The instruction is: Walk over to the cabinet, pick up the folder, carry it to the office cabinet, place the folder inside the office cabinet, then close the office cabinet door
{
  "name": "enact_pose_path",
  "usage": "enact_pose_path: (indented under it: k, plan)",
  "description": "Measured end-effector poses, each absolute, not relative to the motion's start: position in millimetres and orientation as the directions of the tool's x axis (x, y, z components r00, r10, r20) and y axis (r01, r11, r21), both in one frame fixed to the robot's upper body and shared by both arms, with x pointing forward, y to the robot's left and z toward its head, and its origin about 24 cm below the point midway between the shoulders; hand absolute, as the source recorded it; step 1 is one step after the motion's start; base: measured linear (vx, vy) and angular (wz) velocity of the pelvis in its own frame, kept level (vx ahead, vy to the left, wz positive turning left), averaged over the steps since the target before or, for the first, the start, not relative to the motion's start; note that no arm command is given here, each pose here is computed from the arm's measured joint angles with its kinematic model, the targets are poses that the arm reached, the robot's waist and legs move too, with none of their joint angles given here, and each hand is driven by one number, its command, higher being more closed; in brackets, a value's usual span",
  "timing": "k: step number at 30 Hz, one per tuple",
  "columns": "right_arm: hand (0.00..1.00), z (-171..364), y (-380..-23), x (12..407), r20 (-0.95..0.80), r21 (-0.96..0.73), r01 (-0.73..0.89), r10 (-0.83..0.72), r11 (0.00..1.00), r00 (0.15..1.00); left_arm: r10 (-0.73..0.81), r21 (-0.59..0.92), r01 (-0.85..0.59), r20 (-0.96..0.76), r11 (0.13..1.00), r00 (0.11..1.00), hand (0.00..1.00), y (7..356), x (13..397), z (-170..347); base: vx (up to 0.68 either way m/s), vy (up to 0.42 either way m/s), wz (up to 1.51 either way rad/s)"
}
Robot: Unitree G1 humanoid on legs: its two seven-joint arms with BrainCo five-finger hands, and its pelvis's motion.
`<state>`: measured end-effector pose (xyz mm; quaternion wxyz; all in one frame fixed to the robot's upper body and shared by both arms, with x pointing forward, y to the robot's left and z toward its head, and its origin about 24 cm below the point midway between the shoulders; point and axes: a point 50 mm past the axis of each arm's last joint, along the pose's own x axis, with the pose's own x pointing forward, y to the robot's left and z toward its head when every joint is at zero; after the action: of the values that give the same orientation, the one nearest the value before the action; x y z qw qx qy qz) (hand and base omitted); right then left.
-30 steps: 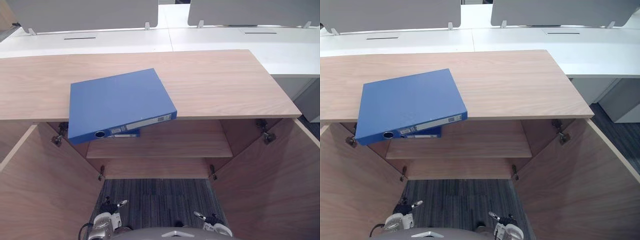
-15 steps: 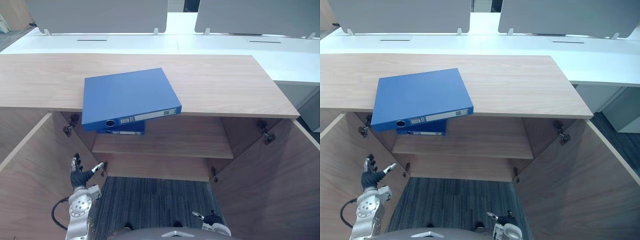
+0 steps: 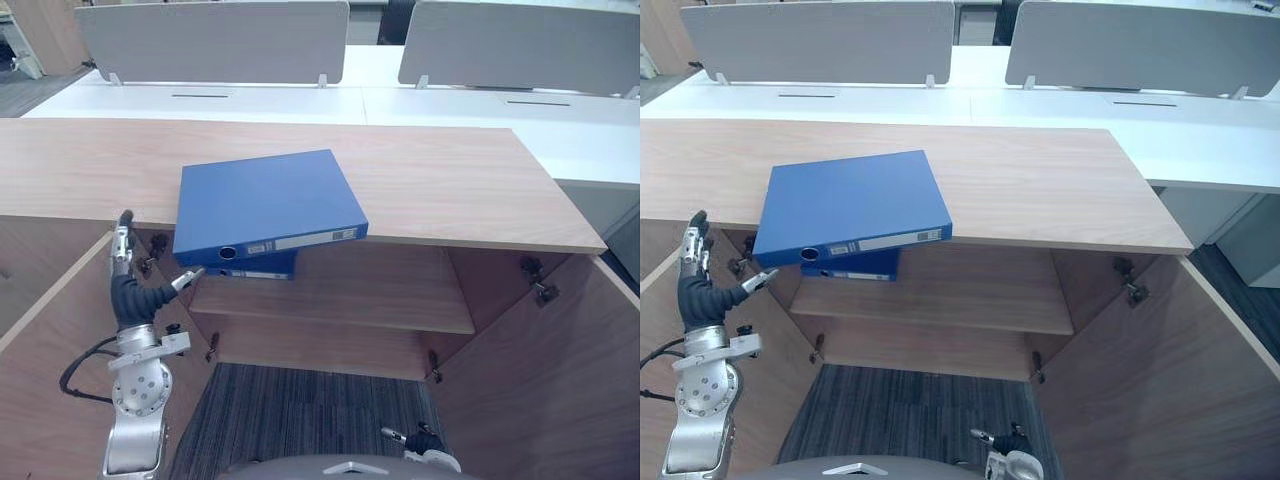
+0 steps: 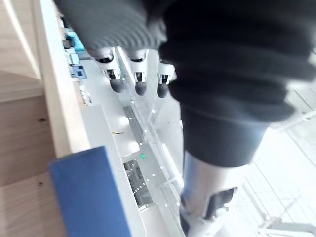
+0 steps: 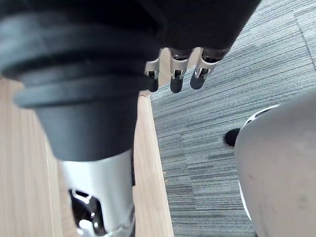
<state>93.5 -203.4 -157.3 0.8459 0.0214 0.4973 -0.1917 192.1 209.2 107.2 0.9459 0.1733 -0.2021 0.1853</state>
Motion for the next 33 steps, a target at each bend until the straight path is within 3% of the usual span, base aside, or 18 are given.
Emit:
enact_pose_path:
  k: [12,17,24,33]
  plan:
    - [0.0,-158.1,-206.9,95.0,-0.851,-0.176,0.307,-0.301,0.935,0.431,-0.048,0.557,-0.314,0.54,0.769,0.841,0.0,173.6,203.3,122.5,-0.01,-0.02,-0.03]
    - [0.0,-156.9,-211.2,96.1,-0.843,-0.185,0.307,-0.311,0.933,0.438,-0.179,0.702,-0.309,0.529,0.642,0.829,0.0,165.9,215.1,121.8,0.0,0.0,0.0]
    - [0.0,-156.0,-210.9,100.3,-0.84,-0.181,0.31,-0.311,0.933,0.445,-0.179,0.81,-0.347,0.474,0.472,0.862,0.0,168.0,229.7,104.8,0.03,0.004,-0.01]
    - [0.0,-156.4,-212.1,99.5,-0.847,-0.181,0.321,-0.313,0.93,0.43,-0.16,0.866,-0.341,0.419,0.365,0.894,0.0,174.3,237.0,92.0,0.0,0.0,0.0]
